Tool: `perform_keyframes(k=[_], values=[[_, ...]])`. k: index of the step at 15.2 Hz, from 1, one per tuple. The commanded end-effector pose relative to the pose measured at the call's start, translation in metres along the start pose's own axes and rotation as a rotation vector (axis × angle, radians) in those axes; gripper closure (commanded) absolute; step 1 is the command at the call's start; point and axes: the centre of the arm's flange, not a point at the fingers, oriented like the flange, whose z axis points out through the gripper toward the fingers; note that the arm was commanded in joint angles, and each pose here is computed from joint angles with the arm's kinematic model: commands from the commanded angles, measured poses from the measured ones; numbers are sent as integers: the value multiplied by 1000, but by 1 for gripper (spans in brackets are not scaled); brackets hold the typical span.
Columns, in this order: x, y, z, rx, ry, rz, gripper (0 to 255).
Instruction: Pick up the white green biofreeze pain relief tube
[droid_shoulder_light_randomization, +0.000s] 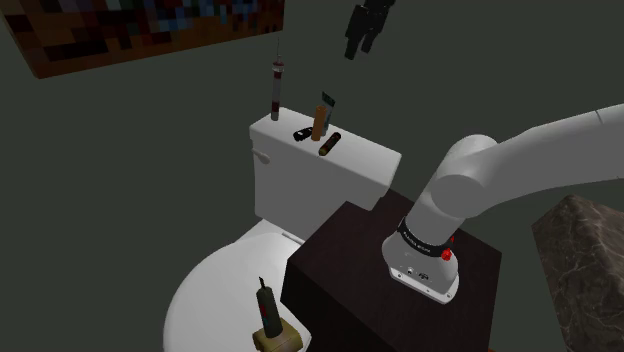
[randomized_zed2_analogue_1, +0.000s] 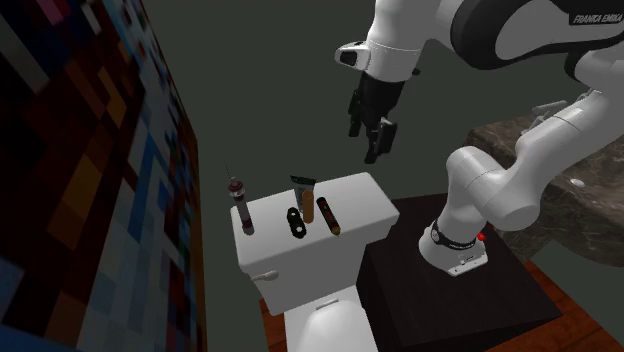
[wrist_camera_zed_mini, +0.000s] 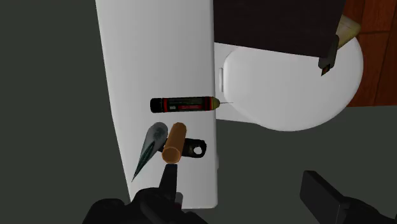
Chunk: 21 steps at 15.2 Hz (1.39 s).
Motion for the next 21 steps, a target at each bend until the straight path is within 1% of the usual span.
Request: perform_keyframes(k=[1,10,19,21], values=[[0,0,0,0,0,0,0],[42,40,93,-60,94,269,0],[79,96,179,-119,188,539,0],[80,99,189,-123,193,554,0]])
